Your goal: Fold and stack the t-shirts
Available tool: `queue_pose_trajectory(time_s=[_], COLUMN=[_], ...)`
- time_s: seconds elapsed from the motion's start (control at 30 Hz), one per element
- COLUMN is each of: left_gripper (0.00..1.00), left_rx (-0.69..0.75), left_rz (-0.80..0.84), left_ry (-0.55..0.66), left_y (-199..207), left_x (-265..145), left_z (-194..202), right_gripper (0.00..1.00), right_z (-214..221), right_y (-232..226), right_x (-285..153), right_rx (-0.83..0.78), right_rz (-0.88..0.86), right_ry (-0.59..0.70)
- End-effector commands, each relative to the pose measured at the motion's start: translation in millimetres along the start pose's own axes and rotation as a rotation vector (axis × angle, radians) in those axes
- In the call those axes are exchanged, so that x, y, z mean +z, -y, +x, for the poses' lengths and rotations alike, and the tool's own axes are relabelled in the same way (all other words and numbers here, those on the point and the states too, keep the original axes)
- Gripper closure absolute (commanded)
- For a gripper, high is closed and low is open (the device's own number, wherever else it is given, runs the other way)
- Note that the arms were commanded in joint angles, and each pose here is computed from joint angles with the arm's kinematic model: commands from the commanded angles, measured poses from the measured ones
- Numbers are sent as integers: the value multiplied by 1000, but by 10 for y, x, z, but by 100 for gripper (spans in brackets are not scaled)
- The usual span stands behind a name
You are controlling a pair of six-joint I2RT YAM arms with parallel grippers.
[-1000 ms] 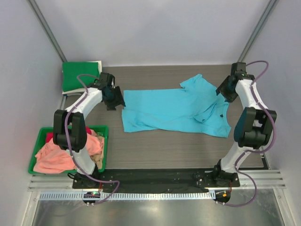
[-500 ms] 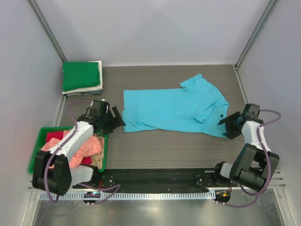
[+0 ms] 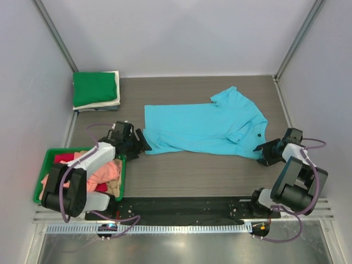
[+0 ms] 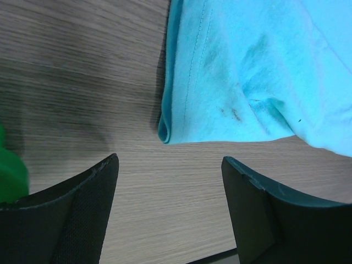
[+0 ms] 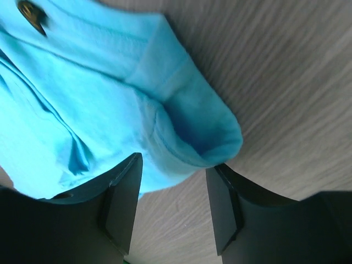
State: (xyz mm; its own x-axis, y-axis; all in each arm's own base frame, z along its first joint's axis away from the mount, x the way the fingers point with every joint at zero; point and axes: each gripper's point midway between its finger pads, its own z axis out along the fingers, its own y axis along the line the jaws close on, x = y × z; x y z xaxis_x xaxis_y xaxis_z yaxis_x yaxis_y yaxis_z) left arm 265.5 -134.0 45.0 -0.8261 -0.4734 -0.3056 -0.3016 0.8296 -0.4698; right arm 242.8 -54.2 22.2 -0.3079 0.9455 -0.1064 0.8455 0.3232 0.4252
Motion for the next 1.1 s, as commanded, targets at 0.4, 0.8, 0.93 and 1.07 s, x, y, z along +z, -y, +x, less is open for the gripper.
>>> queue_pose_trajectory(time_s=[0.4, 0.8, 0.93, 1.07], left_gripper=[48, 100, 100, 100], left_rx=[47, 128, 152, 163], left_rz=[-19, -63, -43, -7], left_ry=[16, 199, 279, 387], left_y=[256, 946, 1285, 1433], left_x=[309, 44, -629, -1179], left_z=[-40, -1360, -2033, -2260], right_gripper=[96, 99, 99, 99], right_z=[-470, -980, -1395, -1530], right_y=[-223, -1507, -2385, -2537], right_x=[195, -112, -825, -1544], right_rx=[2, 24, -86, -122], right_rz=[-99, -310, -424, -472], right_ry=[103, 150, 201, 323])
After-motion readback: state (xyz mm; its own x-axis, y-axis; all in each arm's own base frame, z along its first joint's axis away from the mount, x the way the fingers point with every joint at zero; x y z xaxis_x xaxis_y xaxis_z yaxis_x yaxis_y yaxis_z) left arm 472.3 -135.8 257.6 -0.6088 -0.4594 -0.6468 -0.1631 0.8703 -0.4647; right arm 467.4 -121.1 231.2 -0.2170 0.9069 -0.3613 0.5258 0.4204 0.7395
